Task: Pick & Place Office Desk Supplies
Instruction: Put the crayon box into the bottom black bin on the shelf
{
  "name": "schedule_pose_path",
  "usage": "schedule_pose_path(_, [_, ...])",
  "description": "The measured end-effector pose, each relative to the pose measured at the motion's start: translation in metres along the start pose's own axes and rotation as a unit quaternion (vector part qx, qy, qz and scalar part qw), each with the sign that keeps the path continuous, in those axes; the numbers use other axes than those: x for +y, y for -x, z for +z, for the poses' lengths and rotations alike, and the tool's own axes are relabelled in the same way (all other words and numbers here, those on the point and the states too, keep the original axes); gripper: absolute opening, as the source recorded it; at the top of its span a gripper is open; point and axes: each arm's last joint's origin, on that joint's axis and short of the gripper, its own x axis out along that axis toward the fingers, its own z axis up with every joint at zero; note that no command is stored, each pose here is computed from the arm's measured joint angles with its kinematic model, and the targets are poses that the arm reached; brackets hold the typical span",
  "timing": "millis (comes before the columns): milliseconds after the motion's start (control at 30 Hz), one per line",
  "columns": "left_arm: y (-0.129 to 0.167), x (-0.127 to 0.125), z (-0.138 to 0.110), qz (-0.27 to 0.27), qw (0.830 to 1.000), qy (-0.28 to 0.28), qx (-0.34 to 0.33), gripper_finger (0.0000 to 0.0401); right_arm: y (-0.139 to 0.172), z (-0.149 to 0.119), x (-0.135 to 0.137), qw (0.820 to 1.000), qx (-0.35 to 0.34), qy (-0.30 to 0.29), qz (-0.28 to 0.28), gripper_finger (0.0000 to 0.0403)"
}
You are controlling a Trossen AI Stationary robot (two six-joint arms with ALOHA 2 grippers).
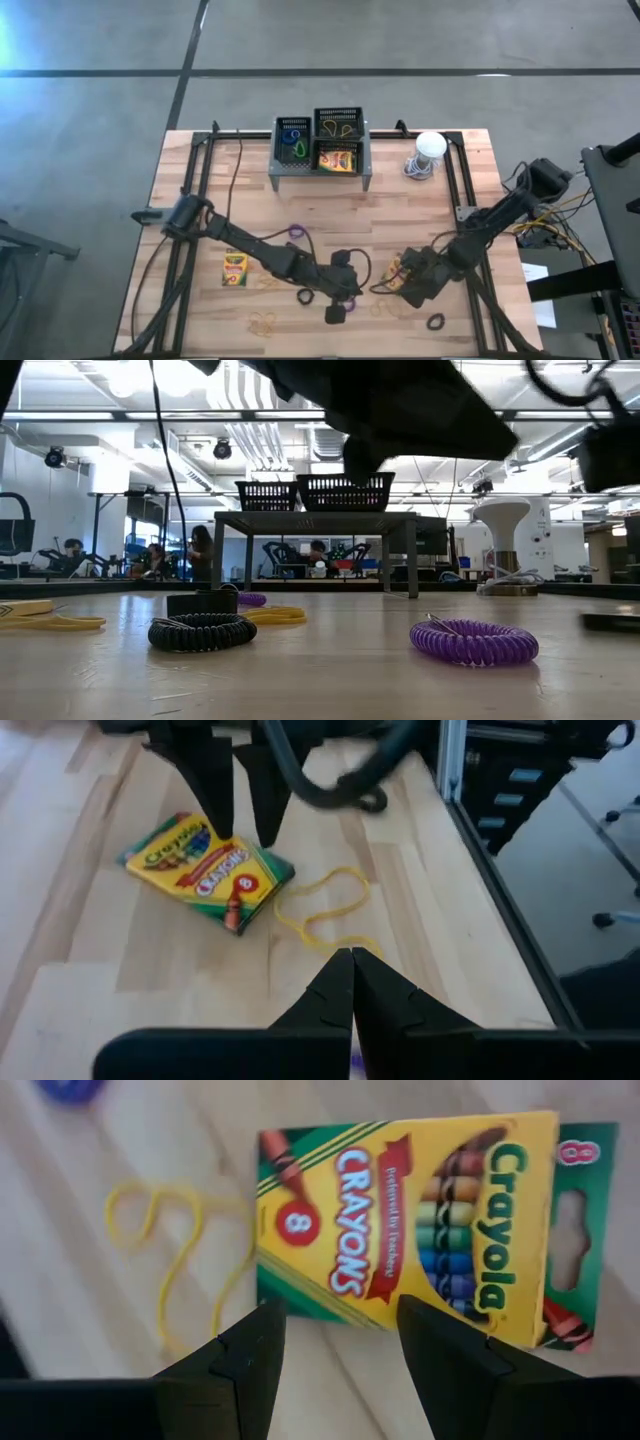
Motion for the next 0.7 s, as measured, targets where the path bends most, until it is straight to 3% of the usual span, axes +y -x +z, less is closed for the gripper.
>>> schedule_pose_path(233, [0.031,-0.001,0.013,0.013,0.999,0.012,0.041,0.0006,-0.027,0.030,0.029,0.996,-0.069,-0.053,-0.020,0.0192])
schedule_pose_path(367, [0.041,-0.006,0.014,0.021,0.999,0.004,0.048,0.0006,-0.033,0.055,0.050,0.994,-0.112,-0.020,-0.006,0.0192])
schedule_pose_path(567, [0.041,-0.009,0.007,0.022,0.999,-0.001,0.045,0.0006,-0.006,0.076,0.080,0.987,-0.145,0.060,0.032,0.0192])
schedule_pose_path(700, [0.037,-0.005,-0.009,0.031,0.998,0.009,0.051,0.0006,0.026,0.076,0.081,0.985,-0.150,0.087,0.028,0.0192])
